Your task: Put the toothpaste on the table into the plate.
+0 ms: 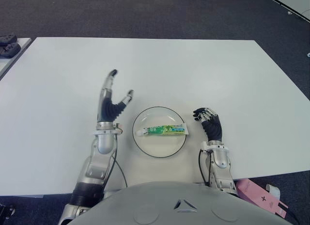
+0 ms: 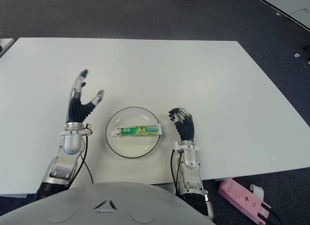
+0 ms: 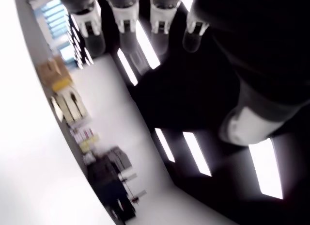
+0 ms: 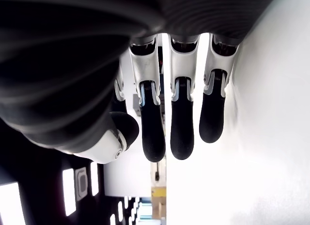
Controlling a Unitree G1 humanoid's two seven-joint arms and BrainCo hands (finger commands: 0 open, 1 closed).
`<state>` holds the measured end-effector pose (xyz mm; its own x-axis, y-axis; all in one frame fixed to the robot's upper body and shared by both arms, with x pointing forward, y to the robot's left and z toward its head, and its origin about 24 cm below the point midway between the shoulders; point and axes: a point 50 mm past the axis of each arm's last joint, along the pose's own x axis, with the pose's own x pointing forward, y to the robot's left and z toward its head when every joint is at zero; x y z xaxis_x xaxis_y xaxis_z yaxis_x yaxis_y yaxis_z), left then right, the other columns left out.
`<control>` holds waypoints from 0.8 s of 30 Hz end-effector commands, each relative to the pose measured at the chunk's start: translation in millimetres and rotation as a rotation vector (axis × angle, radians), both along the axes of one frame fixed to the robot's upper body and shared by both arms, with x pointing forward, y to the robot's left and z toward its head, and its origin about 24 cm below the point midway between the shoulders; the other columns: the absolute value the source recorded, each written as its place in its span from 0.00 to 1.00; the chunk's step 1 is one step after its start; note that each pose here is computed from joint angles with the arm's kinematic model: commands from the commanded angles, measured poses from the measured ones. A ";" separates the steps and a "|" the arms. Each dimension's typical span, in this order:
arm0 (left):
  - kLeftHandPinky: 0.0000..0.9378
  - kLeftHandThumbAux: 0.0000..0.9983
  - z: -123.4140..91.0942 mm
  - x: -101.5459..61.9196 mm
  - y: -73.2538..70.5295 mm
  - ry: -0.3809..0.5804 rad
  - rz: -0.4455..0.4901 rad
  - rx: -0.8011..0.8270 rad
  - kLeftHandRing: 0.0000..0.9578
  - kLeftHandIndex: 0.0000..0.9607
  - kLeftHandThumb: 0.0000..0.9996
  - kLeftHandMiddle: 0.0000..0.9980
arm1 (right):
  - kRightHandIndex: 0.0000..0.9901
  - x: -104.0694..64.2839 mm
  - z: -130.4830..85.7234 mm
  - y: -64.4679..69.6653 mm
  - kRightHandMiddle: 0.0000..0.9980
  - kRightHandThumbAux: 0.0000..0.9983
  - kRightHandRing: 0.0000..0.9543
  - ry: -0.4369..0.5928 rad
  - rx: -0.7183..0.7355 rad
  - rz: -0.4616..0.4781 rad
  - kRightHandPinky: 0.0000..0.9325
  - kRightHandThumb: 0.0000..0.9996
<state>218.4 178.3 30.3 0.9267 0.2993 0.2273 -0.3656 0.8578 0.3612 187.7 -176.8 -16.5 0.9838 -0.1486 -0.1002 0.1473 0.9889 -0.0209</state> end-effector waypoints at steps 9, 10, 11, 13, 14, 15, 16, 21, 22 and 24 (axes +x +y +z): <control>0.22 0.72 -55.4 8.3 24.7 0.125 0.159 -0.250 0.21 0.42 0.69 0.26 | 0.43 3.9 -7.3 -1.8 0.48 0.73 0.49 0.044 0.017 0.009 0.49 0.71; 0.24 0.72 -57.4 8.5 23.9 0.129 0.158 -0.263 0.23 0.43 0.69 0.29 | 0.43 4.5 -7.2 -2.1 0.48 0.73 0.49 0.043 0.018 0.010 0.49 0.71; 0.25 0.72 -58.5 8.8 22.5 0.130 0.153 -0.278 0.23 0.43 0.69 0.30 | 0.43 5.3 -7.3 -2.4 0.48 0.73 0.49 0.044 0.018 0.011 0.49 0.71; 0.30 0.73 -59.7 9.5 18.8 0.130 0.140 -0.300 0.27 0.43 0.70 0.34 | 0.43 6.9 -7.7 -3.1 0.48 0.73 0.49 0.046 0.015 0.013 0.50 0.71; 0.33 0.73 -60.3 9.5 17.1 0.131 0.134 -0.310 0.30 0.43 0.70 0.36 | 0.43 7.5 -8.0 -3.3 0.48 0.73 0.49 0.048 0.014 0.014 0.49 0.71; 0.36 0.73 -60.9 9.7 15.7 0.132 0.129 -0.322 0.32 0.43 0.70 0.38 | 0.43 8.3 -8.6 -3.8 0.48 0.73 0.49 0.050 0.012 0.014 0.49 0.71; 0.36 0.73 -61.3 9.8 14.8 0.132 0.125 -0.330 0.33 0.44 0.70 0.38 | 0.43 8.8 -8.9 -4.1 0.48 0.73 0.49 0.052 0.011 0.014 0.49 0.71; 0.40 0.73 -64.1 10.4 12.7 0.138 0.109 -0.379 0.37 0.44 0.70 0.41 | 0.43 12.7 -11.3 -6.1 0.49 0.73 0.49 0.061 -0.003 0.015 0.49 0.71; 0.40 0.73 -64.5 10.6 12.4 0.140 0.107 -0.388 0.38 0.44 0.71 0.41 | 0.43 13.6 -11.8 -6.3 0.49 0.73 0.50 0.062 -0.006 0.016 0.50 0.71; 0.40 0.73 -66.0 9.9 12.1 0.145 0.103 -0.403 0.38 0.44 0.71 0.41 | 0.43 16.1 -12.9 -5.9 0.49 0.73 0.50 0.063 -0.011 0.021 0.50 0.71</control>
<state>227.3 193.8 -32.1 0.8943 0.4463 -0.0311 -0.4426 0.8927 0.0848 204.1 -181.3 -20.4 0.9859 -0.1254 -0.1106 0.1225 0.9919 -0.0329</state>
